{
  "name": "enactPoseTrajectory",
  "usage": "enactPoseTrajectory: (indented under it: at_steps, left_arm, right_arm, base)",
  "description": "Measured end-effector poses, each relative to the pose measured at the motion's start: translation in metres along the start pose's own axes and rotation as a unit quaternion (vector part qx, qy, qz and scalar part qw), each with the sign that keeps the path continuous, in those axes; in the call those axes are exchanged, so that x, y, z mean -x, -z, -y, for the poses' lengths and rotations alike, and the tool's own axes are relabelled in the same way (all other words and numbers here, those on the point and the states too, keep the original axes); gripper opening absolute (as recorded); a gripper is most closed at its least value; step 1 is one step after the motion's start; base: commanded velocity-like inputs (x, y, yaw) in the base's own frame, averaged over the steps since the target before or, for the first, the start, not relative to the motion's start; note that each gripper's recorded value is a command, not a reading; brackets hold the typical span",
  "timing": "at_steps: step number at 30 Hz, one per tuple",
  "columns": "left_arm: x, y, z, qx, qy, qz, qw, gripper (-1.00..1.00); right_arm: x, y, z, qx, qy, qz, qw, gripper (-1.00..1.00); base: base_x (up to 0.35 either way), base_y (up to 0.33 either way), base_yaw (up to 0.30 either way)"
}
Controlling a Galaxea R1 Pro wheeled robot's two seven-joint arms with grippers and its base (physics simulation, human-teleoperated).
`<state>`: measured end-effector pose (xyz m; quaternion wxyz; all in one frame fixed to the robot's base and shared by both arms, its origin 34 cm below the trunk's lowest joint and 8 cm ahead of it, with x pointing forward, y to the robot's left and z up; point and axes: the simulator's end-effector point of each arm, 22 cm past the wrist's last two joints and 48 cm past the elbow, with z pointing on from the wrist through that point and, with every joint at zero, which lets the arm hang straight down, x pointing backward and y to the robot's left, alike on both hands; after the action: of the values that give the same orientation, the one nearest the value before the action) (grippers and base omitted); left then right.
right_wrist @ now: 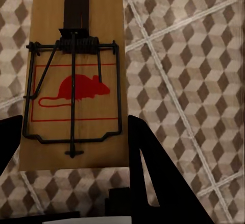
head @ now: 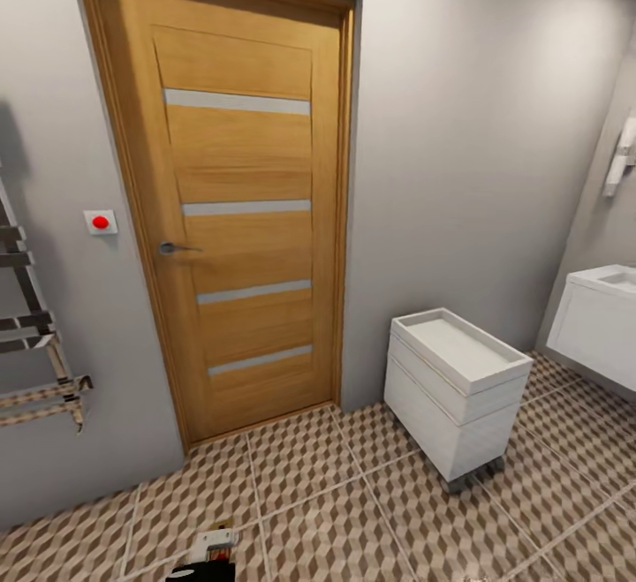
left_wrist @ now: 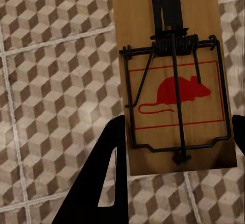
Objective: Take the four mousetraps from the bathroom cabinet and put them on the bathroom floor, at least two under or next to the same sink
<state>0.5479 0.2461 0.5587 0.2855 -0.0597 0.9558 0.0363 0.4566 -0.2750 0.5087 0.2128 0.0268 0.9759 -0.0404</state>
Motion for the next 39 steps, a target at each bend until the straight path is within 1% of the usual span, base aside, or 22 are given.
enactPoseTrajectory:
  at_steps: [39]
  left_arm:
    - [0.0087,0.0044,0.0029,-0.003,0.001,0.01,0.9999,-1.0]
  right_arm:
    - [0.0084,0.0033,0.0001,0.0,-0.001,0.01,0.9999,-1.0]
  base:
    - [0.0,0.0,-0.278]
